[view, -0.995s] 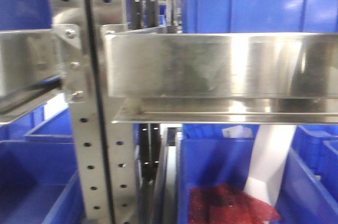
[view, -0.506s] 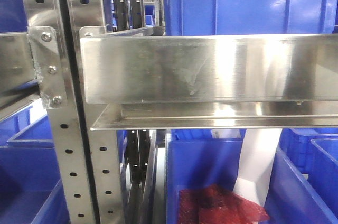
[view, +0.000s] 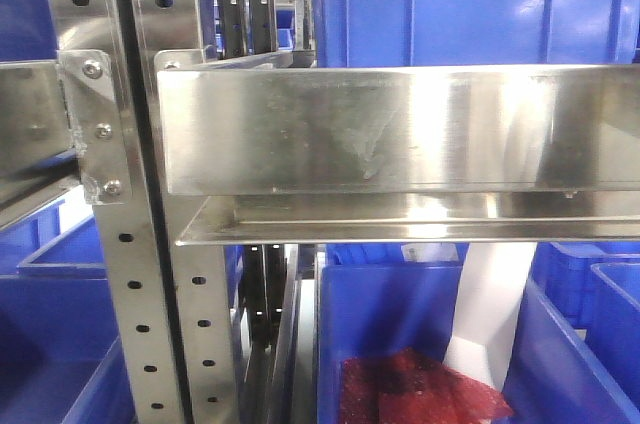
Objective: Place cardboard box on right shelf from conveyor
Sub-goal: 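Extend the right arm carrying the box over the roller shelf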
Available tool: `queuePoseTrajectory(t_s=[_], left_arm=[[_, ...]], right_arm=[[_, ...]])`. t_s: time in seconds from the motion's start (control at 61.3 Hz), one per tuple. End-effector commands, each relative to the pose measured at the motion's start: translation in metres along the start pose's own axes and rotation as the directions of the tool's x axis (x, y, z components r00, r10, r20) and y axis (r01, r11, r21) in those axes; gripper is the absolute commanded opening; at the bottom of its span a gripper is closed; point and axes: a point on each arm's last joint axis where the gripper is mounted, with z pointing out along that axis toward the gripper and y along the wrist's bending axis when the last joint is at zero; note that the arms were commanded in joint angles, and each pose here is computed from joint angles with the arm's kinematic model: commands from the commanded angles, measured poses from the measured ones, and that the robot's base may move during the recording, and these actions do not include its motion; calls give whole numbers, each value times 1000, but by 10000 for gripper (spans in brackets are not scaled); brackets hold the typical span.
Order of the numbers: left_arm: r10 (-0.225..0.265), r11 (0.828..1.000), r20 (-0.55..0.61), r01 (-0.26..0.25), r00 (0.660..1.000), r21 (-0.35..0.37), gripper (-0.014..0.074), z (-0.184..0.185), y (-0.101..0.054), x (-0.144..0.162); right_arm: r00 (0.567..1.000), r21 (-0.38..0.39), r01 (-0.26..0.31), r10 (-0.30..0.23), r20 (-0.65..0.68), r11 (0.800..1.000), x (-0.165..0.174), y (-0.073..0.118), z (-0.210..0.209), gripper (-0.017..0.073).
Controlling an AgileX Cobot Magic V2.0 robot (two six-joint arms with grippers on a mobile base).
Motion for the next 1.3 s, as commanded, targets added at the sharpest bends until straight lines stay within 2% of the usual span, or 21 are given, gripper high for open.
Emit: queuePoseTrajectory(t_s=[0.0, 0.277, 0.359, 0.506, 0.587, 0.652, 0.766, 0.815, 0.832, 0.848, 0.913, 0.93, 0.946, 0.962, 0.979, 0.995, 1.027, 1.044, 1.093, 1.158, 1.288], left_arm=[[-6, 1000, 93, 6, 996, 3, -116, -1, 0, -5], [-6, 1000, 93, 6, 996, 3, -116, -1, 0, -5], [-6, 1000, 93, 6, 996, 3, -116, -1, 0, -5], [-6, 1000, 93, 6, 996, 3, -116, -1, 0, -5], [-6, 1000, 93, 6, 996, 3, -115, -1, 0, -5], [-6, 1000, 93, 6, 996, 3, -115, -1, 0, -5], [-6, 1000, 93, 6, 996, 3, -116, -1, 0, -5], [-6, 1000, 93, 6, 996, 3, -116, -1, 0, -5], [-6, 1000, 93, 6, 996, 3, -116, -1, 0, -5], [-6, 1000, 93, 6, 996, 3, -116, -1, 0, -5], [-6, 1000, 93, 6, 996, 3, -116, -1, 0, -5], [-6, 1000, 93, 6, 996, 3, -116, -1, 0, -5], [-6, 1000, 93, 6, 996, 3, -115, -1, 0, -5], [-6, 1000, 93, 6, 996, 3, -116, -1, 0, -5], [-6, 1000, 93, 6, 996, 3, -116, -1, 0, -5], [-6, 1000, 93, 6, 996, 3, -116, -1, 0, -5], [-6, 1000, 93, 6, 996, 3, -116, -1, 0, -5], [-6, 1000, 93, 6, 996, 3, -115, -1, 0, -5], [-6, 1000, 93, 6, 996, 3, -116, -1, 0, -5], [-6, 1000, 93, 6, 996, 3, -116, -1, 0, -5], [-6, 1000, 93, 6, 996, 3, -116, -1, 0, -5]], right_arm=[[994, -26, 27, -25, 103, 999, -15, 5, -1, 153], [993, -31, 28, -24, 112, 999, -16, 5, -1, 153], [989, -23, 56, -52, 135, 998, -19, 5, 0, 153], [963, 10, 209, -207, 173, 978, -33, 11, 10, 153], [930, 34, 327, -328, 166, 944, -44, 17, 23, 153], [887, 53, 433, -436, 152, 900, -56, 23, 35, 153], [775, 70, 621, -624, 100, 781, -73, 33, 62, 153], [712, 71, 695, -698, 76, 716, -78, 37, 74, 153], [683, 69, 724, -727, 65, 686, -80, 39, 80, 153], [673, 65, 734, -737, 55, 676, -81, 40, 84, 153], [577, 57, 814, -816, 27, 578, -87, 45, 100, 153], [539, 54, 840, -842, 19, 539, -87, 46, 104, 153], [513, 50, 857, -859, 12, 512, -88, 46, 107, 153], [498, 44, 866, -867, 4, 498, -87, 47, 111, 153], [471, 40, 881, -882, -2, 471, -87, 48, 115, 153], [430, 32, 903, -903, -11, 429, -87, 48, 119, 153], [374, 21, 927, -927, -22, 373, -86, 49, 125, 153], [333, 15, 943, -943, -26, 332, -86, 49, 127, 153], [252, -10, 967, -967, -43, 253, -83, 50, 137, 153], [155, -38, 987, -987, -50, 157, -79, 51, 146, 153], [-15, -93, 996, -999, -35, -11, -70, 56, 161, 153]])
